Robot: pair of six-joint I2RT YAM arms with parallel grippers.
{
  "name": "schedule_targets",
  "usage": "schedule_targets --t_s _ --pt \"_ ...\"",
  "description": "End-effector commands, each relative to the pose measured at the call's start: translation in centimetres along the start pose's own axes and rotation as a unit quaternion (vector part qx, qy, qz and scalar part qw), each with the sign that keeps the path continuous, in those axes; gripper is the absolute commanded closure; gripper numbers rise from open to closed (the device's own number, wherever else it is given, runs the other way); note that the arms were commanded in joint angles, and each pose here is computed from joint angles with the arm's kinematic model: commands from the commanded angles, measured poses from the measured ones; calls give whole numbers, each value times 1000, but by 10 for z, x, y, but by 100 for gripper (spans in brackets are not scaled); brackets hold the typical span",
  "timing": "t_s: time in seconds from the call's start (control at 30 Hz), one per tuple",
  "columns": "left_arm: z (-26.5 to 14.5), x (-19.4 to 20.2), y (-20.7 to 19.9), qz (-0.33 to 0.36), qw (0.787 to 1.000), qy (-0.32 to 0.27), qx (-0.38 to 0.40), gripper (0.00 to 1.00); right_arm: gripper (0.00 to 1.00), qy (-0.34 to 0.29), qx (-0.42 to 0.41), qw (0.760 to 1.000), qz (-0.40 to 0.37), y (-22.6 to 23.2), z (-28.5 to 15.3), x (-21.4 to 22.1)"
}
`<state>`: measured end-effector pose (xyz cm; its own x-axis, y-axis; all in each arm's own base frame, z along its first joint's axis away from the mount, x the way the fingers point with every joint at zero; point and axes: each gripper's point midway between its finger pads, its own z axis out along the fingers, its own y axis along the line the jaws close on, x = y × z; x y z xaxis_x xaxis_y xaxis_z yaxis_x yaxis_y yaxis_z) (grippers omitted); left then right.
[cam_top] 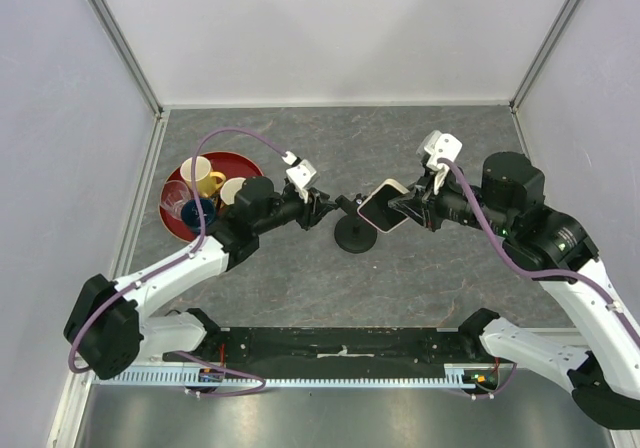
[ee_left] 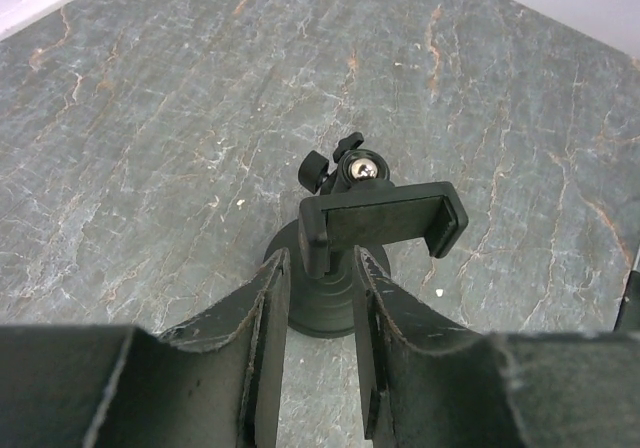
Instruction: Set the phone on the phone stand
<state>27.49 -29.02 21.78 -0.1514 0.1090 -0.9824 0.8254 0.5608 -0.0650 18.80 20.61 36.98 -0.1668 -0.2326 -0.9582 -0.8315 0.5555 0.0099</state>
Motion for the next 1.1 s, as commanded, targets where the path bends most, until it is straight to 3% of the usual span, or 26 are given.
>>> schedule_targets --t_s 0.0,1.07 --pt "9 -14 -1 43 999 -26 14 63 100 -79 5 997 -22 2 -14 -40" --pt "30 3 7 36 999 -14 -6 67 100 -82 -5 996 -31 7 -17 -35"
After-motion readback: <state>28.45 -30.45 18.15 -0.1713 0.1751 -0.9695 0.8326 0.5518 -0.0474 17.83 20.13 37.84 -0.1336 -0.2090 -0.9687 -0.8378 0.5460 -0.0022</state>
